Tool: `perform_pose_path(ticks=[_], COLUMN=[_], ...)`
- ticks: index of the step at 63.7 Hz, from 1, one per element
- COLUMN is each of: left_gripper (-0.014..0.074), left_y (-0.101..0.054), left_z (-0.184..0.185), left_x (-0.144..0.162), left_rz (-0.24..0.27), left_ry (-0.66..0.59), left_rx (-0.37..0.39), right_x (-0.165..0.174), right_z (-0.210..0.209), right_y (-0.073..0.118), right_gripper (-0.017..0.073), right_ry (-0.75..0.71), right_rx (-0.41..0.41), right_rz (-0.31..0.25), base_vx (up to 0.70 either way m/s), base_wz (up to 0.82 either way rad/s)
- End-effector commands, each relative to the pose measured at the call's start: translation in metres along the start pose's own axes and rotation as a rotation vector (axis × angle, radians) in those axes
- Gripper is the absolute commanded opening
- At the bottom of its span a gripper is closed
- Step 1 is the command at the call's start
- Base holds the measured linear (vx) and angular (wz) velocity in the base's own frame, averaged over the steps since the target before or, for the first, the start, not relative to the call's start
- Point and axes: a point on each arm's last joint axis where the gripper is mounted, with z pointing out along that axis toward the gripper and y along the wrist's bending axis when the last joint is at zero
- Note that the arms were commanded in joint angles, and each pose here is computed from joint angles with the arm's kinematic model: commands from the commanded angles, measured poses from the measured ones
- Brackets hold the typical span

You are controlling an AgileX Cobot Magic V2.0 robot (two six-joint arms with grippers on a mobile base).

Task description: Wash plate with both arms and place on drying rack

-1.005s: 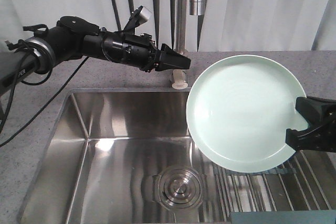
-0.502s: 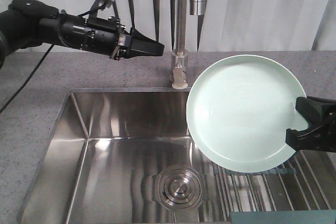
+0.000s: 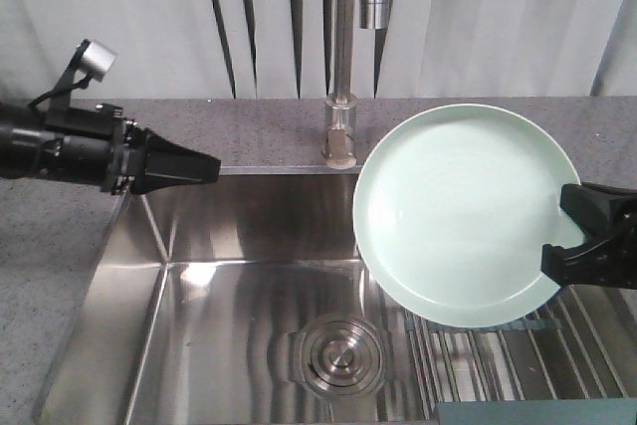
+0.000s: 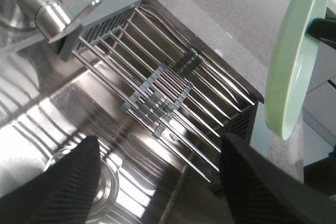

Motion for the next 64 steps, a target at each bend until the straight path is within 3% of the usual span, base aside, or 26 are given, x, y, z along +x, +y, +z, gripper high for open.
perform_pose_path(ticks=[1,12,26,33,64], left_gripper=[0.0471,0.0471,0.0471,0.0471,0.0471], left_y=[-0.03,-0.049,-0.068,-0.072,-0.073], left_z=[-0.018,-0.029,-0.042,-0.048,-0.049], left_x=[0.0,0.024,0.031,0.026,0.026], left_rz=[0.044,0.056,0.131,0.124,0.137], left_ry=[-0.089,-0.092,-0.087,-0.146,-0.131], left_rx=[0.05,0.034,-0.002,-0.007,-0.013], right_x=[-0.018,-0.018,-0.018,-0.018,-0.018], right_z=[-0.005,-0.005,-0.005,-0.005,-0.005], right_y=[-0.001,-0.001,-0.001,-0.001,-0.001], right_gripper=[-0.0005,-0.0005,-0.0005,-0.0005,-0.0005], right_ry=[-0.119,-0.119,-0.119,-0.12,-0.12], right_rx=[0.01,0.01,0.01,0.01,0.01], right_rz=[-0.011,-0.011,-0.011,-0.011,-0.011], base_vx=[0.0,0.0,0.0,0.0,0.0], base_wz=[0.0,0.0,0.0,0.0,0.0])
